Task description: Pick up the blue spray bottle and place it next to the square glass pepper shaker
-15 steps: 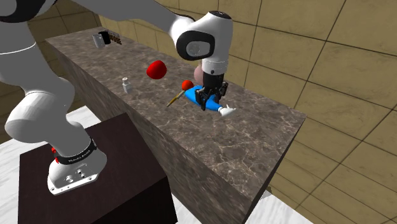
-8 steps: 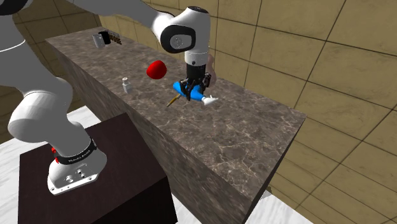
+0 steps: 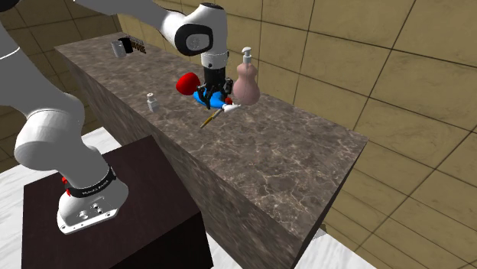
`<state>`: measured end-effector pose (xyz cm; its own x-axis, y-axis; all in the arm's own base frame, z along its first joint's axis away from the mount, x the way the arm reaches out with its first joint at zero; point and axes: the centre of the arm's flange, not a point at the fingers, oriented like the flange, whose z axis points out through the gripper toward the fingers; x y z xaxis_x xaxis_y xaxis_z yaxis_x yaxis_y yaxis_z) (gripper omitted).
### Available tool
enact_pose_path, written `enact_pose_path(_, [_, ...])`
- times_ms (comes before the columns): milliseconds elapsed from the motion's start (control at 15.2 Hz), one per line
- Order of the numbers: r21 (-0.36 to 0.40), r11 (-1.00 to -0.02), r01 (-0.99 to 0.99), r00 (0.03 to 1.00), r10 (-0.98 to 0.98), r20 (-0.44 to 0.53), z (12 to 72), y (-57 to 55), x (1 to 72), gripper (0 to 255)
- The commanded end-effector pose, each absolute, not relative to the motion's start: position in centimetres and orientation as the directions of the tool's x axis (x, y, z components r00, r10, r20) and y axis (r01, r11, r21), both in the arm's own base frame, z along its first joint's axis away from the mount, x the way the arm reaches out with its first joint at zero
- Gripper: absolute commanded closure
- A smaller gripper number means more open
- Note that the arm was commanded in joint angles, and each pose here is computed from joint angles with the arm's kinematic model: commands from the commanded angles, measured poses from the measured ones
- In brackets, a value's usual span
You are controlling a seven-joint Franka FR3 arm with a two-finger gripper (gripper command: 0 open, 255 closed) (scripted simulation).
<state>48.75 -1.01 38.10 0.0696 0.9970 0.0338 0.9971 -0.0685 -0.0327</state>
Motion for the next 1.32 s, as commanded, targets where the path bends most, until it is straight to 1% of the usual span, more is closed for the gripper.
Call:
enact_pose_path(0, [-0.033,-0.07,0.997,0.071,0.997,0.034,38.2,1.6,48.5,255])
enact_pose_path(1254, [-0.033,-0.07,0.997,0.071,0.997,0.034,38.2,26.5,45.2,255])
